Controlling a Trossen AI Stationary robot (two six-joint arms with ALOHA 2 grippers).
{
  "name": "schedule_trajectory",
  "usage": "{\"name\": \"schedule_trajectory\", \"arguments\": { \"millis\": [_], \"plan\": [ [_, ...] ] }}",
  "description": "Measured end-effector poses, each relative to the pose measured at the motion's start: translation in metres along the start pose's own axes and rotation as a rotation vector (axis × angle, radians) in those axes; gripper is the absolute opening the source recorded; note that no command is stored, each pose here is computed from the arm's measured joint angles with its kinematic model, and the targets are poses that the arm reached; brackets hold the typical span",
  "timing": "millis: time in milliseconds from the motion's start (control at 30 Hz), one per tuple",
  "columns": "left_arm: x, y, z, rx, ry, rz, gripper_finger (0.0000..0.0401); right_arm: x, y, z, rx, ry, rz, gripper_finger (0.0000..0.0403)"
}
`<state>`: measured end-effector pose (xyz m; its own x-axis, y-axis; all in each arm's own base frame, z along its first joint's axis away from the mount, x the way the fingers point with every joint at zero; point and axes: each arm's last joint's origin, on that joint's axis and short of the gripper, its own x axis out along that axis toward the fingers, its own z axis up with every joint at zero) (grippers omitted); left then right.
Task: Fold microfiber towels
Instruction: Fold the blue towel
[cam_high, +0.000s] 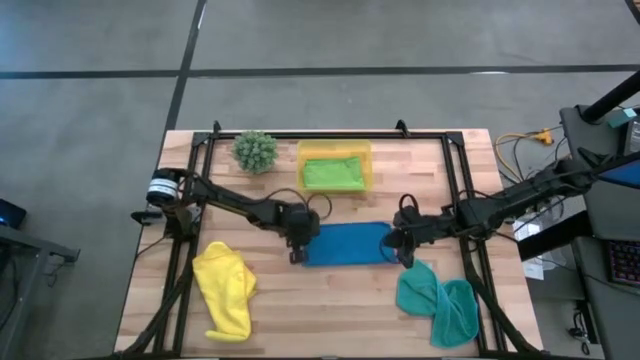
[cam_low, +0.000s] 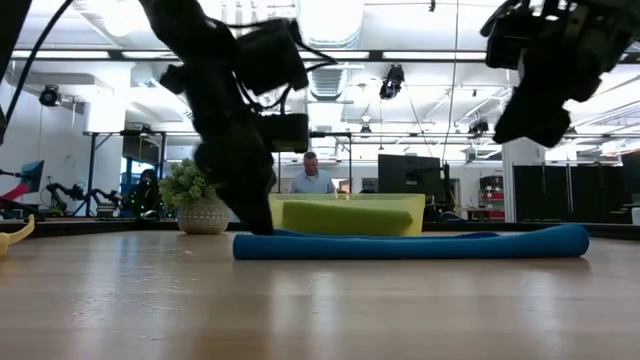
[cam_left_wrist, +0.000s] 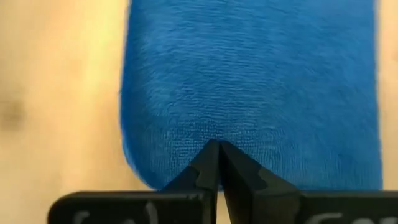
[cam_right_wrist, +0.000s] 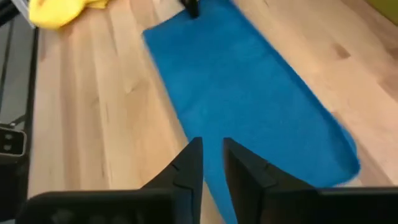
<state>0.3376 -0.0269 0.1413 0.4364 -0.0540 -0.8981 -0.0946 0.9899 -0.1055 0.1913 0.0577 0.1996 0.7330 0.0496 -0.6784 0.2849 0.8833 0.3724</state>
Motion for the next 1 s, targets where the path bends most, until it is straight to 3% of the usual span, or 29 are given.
{"name": "schedule_trajectory", "arguments": {
  "millis": [200, 433, 533, 667, 800, 900, 1000],
  "plan": [
    [-0.002, -0.043, -0.006, -0.156, 0.052, -0.165, 0.0, -0.001, 0.007, -0.005, -0.018, -0.013, 0.0, 0.0038],
    [0.016, -0.085, 0.001, -0.274, 0.045, -0.569, 0.0, -0.002, 0.007, -0.005, -0.042, -0.035, -0.021, 0.0033],
    [0.009, -0.09, 0.011, -0.295, -0.017, -0.633, 0.0, -0.003, 0.009, -0.004, -0.042, -0.04, -0.015, 0.0033],
    [-0.016, -0.089, 0.034, -0.236, -0.208, -0.591, 0.0, -0.007, 0.018, -0.001, -0.052, -0.056, 0.02, 0.0033],
    [-0.027, -0.073, 0.061, -0.148, -0.367, -0.449, 0.0, -0.013, 0.032, 0.002, -0.067, -0.12, 0.065, 0.0033],
    [-0.014, -0.053, 0.08, -0.13, -0.409, -0.352, 0.0, -0.02, 0.042, 0.003, -0.078, -0.175, 0.062, 0.0033],
    [0.017, -0.025, 0.094, -0.188, -0.377, -0.29, 0.0, -0.026, 0.05, 0.004, -0.084, -0.234, 0.047, 0.0033]
  ]
}}
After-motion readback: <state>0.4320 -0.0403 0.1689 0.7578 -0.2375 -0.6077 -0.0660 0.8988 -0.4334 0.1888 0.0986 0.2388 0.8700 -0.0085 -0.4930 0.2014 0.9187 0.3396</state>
